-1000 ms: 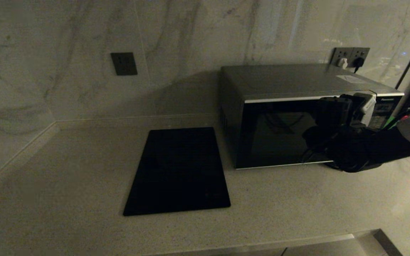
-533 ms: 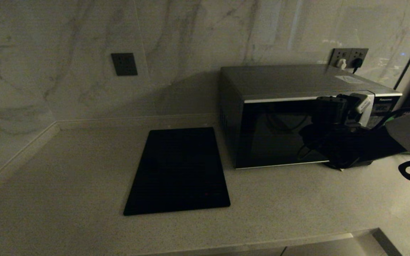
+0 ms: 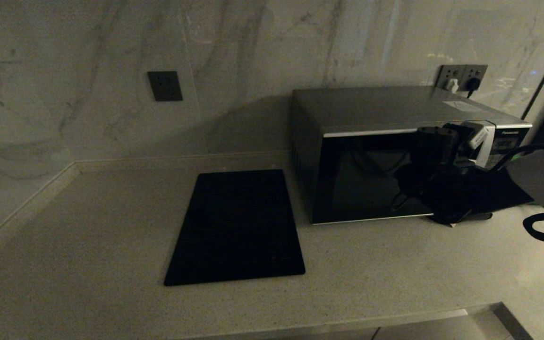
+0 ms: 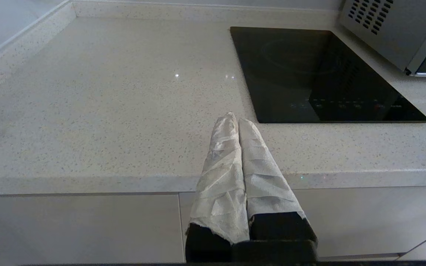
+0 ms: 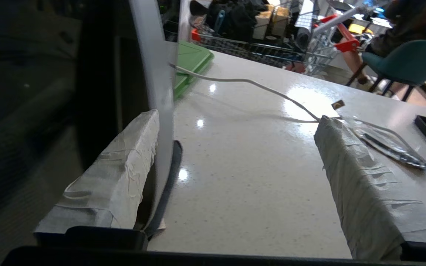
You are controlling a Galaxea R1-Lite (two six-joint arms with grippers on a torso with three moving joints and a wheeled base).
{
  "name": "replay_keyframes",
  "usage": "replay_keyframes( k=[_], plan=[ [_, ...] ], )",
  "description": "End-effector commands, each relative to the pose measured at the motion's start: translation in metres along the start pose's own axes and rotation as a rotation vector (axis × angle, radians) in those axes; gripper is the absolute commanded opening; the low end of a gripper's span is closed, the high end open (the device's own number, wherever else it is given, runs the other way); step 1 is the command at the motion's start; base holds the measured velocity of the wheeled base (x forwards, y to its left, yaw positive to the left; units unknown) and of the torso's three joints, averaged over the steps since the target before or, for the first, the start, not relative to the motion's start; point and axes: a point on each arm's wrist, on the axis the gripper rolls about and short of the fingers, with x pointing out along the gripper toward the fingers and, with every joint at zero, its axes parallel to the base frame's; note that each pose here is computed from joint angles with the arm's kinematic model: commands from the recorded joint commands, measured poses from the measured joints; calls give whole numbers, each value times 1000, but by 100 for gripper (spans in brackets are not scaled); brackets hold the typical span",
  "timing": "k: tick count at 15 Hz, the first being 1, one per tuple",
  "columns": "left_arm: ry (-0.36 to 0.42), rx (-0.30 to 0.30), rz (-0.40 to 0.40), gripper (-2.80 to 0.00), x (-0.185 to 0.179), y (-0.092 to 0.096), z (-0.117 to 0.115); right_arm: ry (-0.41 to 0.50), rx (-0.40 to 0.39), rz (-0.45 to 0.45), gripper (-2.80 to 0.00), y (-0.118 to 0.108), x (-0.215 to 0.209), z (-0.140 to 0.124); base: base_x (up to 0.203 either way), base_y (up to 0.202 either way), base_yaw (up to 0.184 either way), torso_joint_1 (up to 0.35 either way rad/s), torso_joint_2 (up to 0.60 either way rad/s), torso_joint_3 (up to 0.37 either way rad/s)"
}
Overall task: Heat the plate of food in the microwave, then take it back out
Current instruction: Open the microwave oven
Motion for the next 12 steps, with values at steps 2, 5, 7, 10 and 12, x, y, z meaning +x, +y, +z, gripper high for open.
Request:
replay_keyframes(
  k=[2,5,7,10,12],
  plan=[
    [1,-1,1,-280,0,0,0,-3,7,31,0,-2,-17,0,0,0,0,0,0,0],
    [1,-1,1,-280,0,0,0,-3,-4,40,0,-2,-21,-3,0,0,0,0,0,0],
    [1,-1,1,-280,0,0,0,-3,-8,37,0,-2,-20,-5,0,0,0,0,0,0],
    [1,-1,1,-280,0,0,0,-2,-16,30,0,-2,-17,-7,0,0,0,0,0,0],
    [1,-1,1,-280,0,0,0,-1,-29,21,0,-3,-13,-11,0,0,0,0,0,0]
  ],
)
